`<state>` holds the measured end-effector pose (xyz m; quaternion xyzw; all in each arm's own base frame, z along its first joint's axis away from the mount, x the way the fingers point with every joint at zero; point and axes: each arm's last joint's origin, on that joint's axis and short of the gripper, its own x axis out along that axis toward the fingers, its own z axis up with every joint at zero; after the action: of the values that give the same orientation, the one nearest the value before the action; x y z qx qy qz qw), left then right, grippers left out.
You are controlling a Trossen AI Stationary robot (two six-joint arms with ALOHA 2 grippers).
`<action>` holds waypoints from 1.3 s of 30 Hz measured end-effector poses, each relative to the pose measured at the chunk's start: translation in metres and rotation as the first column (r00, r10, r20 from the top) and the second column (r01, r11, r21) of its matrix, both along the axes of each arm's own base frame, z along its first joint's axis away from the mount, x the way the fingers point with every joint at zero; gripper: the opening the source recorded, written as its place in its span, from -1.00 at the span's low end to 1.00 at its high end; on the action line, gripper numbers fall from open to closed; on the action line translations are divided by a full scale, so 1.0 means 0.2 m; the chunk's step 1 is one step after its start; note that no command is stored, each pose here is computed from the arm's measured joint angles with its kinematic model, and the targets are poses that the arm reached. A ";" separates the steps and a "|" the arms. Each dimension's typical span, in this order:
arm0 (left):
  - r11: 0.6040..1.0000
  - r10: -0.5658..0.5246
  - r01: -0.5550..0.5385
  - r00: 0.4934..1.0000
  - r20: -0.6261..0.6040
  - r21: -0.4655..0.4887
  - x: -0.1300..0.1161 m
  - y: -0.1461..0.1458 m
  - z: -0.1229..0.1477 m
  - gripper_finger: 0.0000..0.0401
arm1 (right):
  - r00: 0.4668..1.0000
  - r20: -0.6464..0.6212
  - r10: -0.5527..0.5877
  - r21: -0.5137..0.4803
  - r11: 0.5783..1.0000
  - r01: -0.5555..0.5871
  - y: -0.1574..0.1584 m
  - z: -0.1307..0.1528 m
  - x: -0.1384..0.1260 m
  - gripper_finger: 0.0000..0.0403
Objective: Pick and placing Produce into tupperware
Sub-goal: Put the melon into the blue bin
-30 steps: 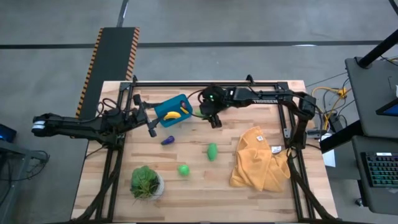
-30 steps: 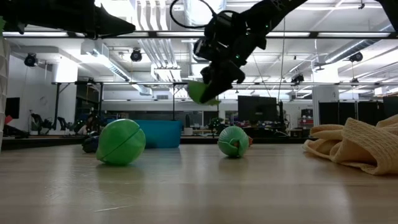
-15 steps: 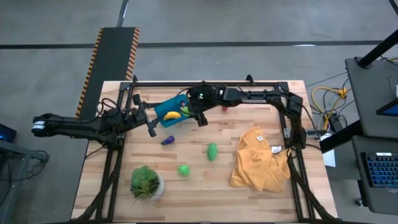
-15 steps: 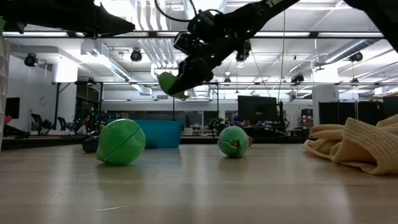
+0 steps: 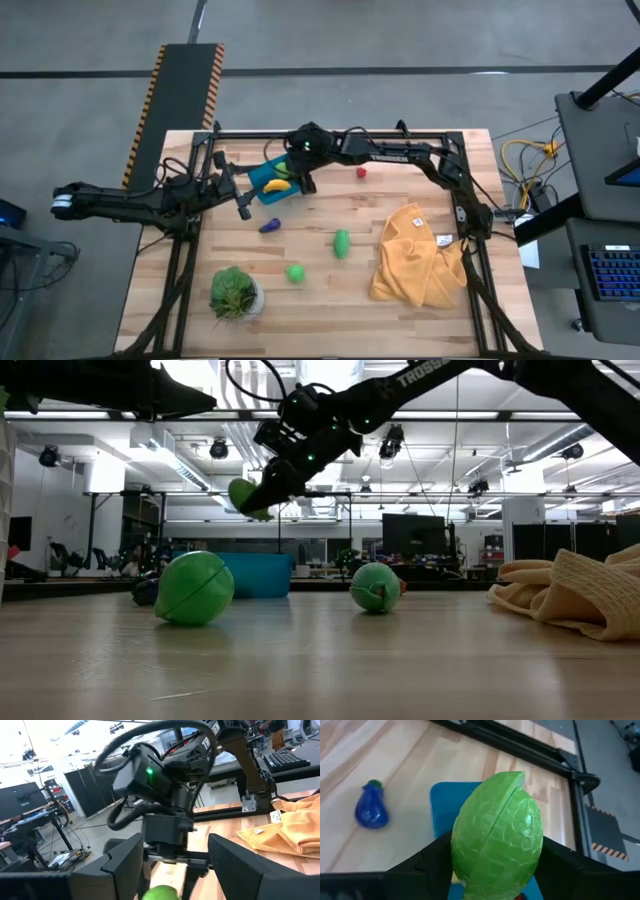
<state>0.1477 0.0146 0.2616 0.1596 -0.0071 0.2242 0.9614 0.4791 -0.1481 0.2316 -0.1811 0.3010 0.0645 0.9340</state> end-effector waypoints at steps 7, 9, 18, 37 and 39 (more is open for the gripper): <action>1.000 0.000 0.000 1.000 0.000 0.000 0.00 0.00 0.00 0.04 | 0.999 -0.035 -0.029 0.026 0.999 0.030 -0.04 -0.07 0.01 0.09; 1.000 0.000 0.000 1.000 0.000 0.000 0.00 0.00 0.00 0.04 | 0.999 -0.037 -0.031 0.028 0.999 0.032 -0.05 -0.09 0.02 0.09; 1.000 0.000 0.000 1.000 -0.001 0.000 0.00 0.00 0.00 0.04 | 0.999 -0.041 -0.033 0.031 0.999 0.034 -0.05 -0.10 0.02 0.09; 1.000 0.000 0.000 1.000 0.000 0.000 0.00 0.00 0.00 0.04 | 0.999 -0.039 -0.035 0.028 0.999 0.036 -0.06 -0.10 0.01 -0.09; 1.000 0.000 0.000 1.000 0.000 0.000 0.00 0.00 0.00 0.04 | 0.999 -0.039 -0.035 0.028 0.999 0.036 -0.06 -0.10 0.01 -0.09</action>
<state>0.1479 0.0146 0.2619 0.1597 -0.0070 0.2243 0.9613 0.4819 -0.1595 0.2120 -0.1612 0.3213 0.0557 0.9315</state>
